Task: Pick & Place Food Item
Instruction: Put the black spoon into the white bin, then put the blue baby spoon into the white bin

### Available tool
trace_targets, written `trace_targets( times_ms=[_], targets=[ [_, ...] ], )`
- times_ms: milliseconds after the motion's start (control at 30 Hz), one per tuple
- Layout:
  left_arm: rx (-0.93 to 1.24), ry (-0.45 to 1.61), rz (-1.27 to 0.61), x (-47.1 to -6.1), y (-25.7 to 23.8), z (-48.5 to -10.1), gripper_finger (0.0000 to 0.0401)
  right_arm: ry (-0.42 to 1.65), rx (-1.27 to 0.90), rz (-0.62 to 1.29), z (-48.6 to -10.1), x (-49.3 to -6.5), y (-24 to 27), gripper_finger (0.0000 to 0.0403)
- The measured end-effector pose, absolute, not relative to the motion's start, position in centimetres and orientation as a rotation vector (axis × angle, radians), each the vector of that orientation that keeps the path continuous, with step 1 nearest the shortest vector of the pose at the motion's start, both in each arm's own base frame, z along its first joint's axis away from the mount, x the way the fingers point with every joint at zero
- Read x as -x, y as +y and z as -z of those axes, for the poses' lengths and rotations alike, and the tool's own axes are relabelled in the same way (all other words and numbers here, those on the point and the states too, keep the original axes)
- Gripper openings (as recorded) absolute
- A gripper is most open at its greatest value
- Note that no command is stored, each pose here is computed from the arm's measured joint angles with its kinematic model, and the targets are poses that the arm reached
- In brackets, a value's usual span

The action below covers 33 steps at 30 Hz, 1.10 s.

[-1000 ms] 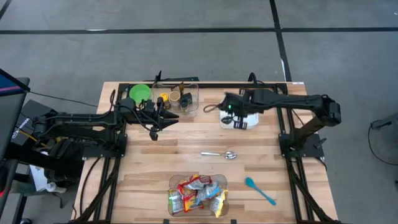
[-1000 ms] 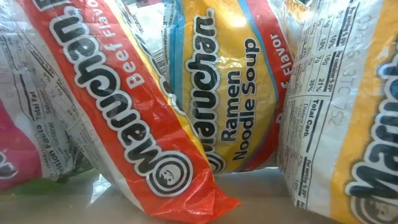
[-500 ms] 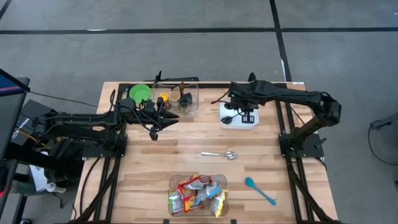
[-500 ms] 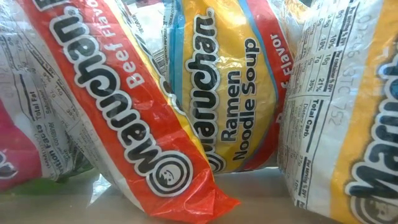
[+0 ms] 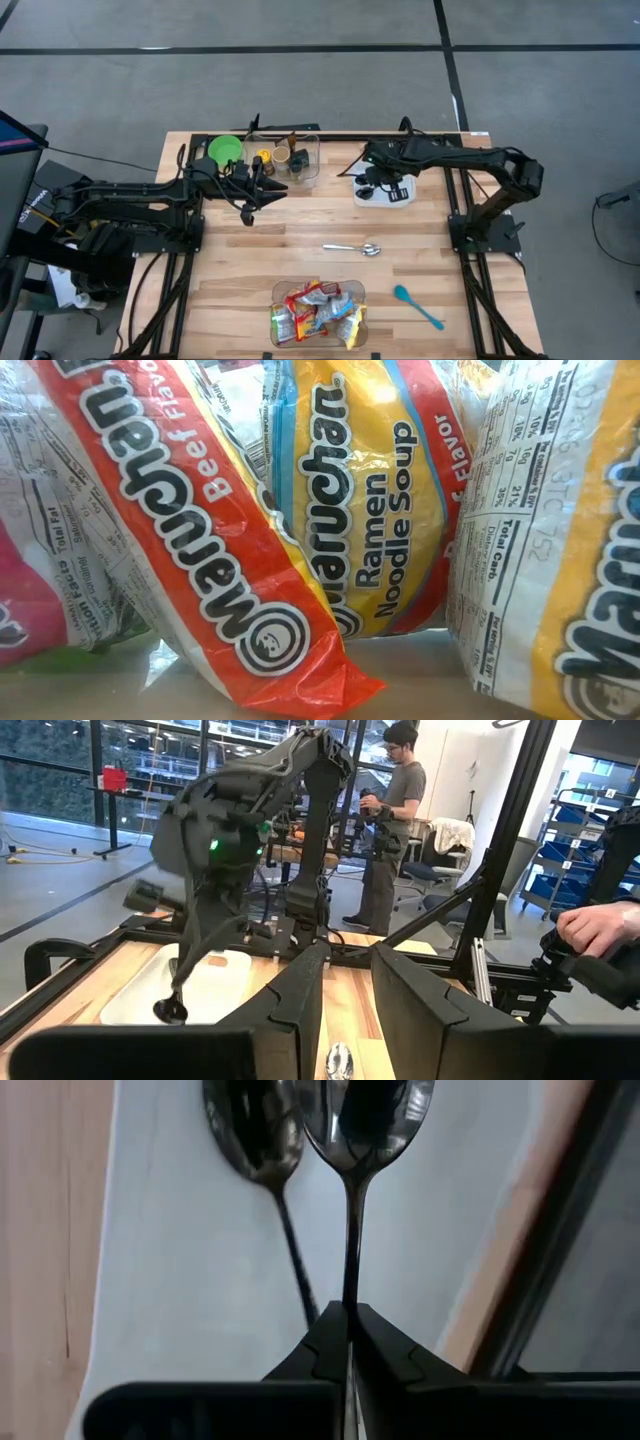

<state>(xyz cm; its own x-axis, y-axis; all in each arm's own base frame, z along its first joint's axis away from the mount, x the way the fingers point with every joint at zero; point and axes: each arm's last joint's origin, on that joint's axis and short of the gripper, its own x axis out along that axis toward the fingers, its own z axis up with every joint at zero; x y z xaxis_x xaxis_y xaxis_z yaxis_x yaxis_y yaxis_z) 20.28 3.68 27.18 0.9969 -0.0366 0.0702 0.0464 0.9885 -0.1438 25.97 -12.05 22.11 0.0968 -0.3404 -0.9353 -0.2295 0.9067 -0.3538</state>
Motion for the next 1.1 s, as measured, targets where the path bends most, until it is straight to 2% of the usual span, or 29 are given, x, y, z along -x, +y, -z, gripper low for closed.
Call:
trace_targets(
  times_ms=[533,1100],
  targets=[
    [0.146,-0.067,0.042,-20.3,3.7,-27.2,0.0085,1.680,0.436,-0.014,-17.1,-27.2,-12.8,0.0005],
    [0.146,-0.068,0.036,-20.3,3.7,-27.2,0.0085,1.692,0.434,0.018,-17.6,-26.8,-13.0,0.0085]
  ],
)
